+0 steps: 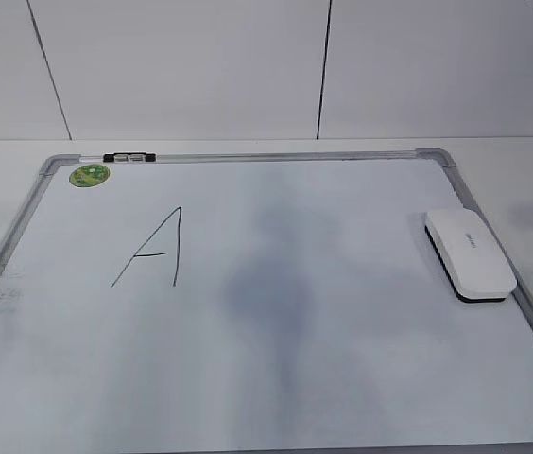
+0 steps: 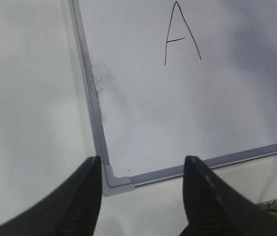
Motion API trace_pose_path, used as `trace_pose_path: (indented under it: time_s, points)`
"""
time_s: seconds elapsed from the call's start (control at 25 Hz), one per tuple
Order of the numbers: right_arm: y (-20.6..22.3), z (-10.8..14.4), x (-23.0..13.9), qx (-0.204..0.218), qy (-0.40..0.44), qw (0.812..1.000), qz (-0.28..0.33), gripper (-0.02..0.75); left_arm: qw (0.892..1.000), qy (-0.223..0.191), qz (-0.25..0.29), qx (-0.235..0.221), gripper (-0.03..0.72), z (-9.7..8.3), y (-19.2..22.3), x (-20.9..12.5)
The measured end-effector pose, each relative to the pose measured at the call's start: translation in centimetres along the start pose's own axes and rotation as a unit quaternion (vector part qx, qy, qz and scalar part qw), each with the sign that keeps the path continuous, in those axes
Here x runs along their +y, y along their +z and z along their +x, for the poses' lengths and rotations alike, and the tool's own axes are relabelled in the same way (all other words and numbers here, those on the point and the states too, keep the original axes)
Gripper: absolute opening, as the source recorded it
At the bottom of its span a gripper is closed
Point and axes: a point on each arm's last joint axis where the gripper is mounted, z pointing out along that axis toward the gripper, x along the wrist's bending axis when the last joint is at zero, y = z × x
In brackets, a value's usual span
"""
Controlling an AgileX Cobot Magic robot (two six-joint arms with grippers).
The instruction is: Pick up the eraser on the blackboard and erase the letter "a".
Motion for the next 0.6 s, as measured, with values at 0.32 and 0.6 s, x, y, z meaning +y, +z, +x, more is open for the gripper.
trace_pose_path:
  time_s: [0.32,0.6]
  points:
    - [-1.6,-0.2,-5.7,-0.009,0.001,0.997,-0.073,0.595,0.998,0.015,-0.053,0.005,0.401,-0.8,-1.1,-4.8]
    - [-0.4,-0.2,-9.7,-0.011,-0.007,0.995,-0.094,0.594,0.999,0.014,-0.032,0.016,0.401,-0.3,1.1,-8.2]
